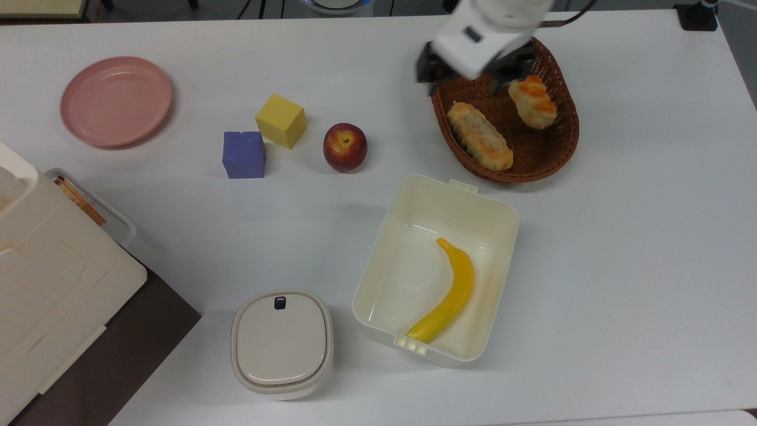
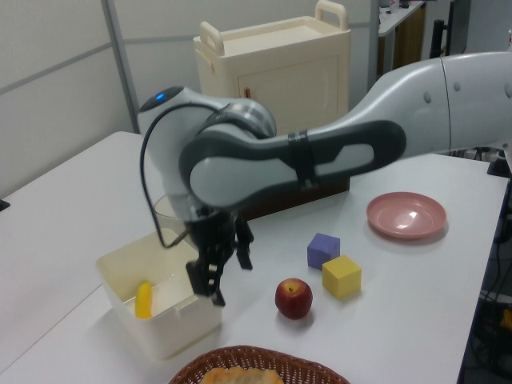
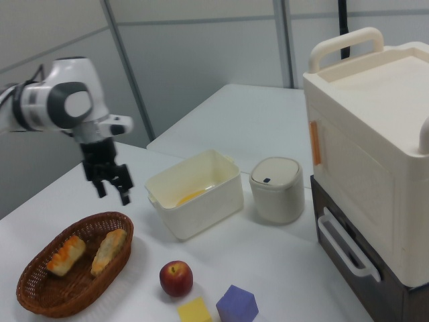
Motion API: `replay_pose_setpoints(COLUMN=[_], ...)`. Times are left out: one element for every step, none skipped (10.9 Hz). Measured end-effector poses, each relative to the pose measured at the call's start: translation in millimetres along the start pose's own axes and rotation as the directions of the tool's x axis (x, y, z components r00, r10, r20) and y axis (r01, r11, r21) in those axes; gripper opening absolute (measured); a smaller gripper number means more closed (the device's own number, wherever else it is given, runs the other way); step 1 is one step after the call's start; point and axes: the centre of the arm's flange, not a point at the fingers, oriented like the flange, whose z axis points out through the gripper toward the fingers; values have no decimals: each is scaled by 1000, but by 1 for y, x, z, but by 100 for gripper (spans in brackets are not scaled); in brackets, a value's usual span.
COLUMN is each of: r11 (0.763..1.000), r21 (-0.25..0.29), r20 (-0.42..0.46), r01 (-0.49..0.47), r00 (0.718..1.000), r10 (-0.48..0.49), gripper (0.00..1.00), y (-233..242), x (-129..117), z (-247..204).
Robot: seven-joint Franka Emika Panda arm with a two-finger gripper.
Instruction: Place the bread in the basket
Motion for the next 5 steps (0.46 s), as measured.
replay_pose_setpoints(r11=[1000,999,999,999,1000], r21=[8,8,10,9,1], r20=[-1,-4,-7,-10,-13], r01=[-25,-41,-39,-34,-30], r00=[1000,999,999,999,999], r10=[25,41,39,34,30], gripper=[100,100,100,100,100], y=[29,57,82,105,130], x=[8,15,20,23,26], z=[-1,-2,-3,-4,-5])
